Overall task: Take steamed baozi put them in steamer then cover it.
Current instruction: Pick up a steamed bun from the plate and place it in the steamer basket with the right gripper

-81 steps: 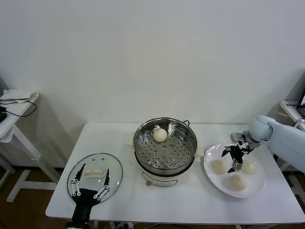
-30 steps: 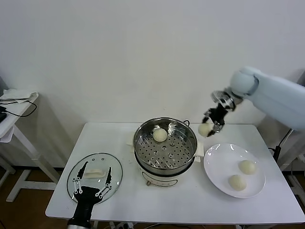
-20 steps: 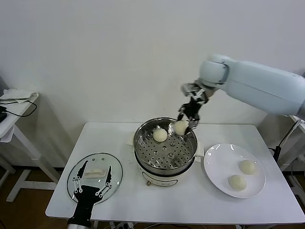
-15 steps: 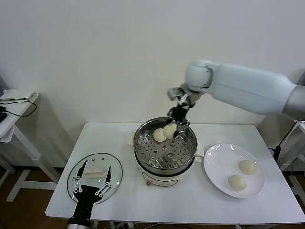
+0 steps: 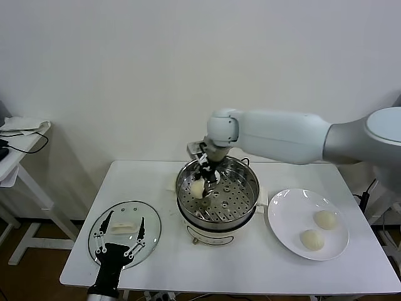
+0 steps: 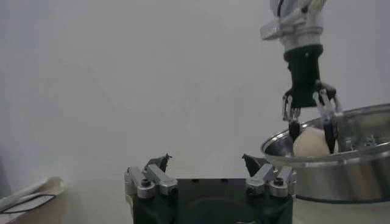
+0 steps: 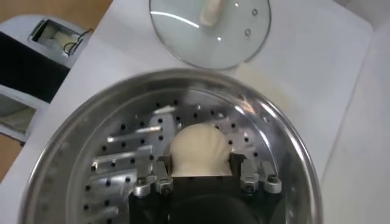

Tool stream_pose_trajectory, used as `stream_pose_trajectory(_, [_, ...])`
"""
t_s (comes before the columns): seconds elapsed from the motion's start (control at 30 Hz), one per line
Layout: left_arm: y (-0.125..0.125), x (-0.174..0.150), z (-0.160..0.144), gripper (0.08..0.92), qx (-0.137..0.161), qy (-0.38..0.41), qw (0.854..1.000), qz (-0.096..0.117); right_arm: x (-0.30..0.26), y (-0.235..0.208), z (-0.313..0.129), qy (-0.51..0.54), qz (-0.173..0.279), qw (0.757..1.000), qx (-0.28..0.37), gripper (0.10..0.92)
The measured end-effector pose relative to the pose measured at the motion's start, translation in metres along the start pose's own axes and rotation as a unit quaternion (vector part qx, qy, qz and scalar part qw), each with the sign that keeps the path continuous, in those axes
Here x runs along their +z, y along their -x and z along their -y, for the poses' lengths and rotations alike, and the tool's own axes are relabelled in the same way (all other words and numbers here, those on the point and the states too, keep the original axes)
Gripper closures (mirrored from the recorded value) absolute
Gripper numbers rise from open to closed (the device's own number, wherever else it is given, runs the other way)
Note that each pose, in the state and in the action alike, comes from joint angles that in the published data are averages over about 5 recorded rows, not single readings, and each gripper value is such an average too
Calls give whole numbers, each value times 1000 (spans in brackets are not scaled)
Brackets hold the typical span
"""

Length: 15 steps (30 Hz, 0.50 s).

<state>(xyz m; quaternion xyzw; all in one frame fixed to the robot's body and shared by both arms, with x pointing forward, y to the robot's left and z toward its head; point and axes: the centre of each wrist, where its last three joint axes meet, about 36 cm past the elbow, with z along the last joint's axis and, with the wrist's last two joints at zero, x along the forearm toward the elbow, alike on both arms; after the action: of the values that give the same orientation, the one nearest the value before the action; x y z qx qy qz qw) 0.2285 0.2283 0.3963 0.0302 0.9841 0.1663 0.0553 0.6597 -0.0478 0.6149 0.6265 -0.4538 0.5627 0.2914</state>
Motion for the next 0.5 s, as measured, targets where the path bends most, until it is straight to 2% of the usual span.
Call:
stream_pose_trajectory(0.3, [0, 0, 0, 177, -1, 0, 1000, 1, -16, 25, 2, -2, 3, 1000, 5, 392])
stream_pose_trajectory(0.4, [0, 0, 0, 177, -2, 0, 1000, 1, -17, 29, 1, -2, 3, 1000, 7, 344])
stream_pose_trajectory(0.5, [-1, 0, -1, 177, -2, 1, 1000, 1, -18, 30, 1, -2, 1, 1000, 8, 263])
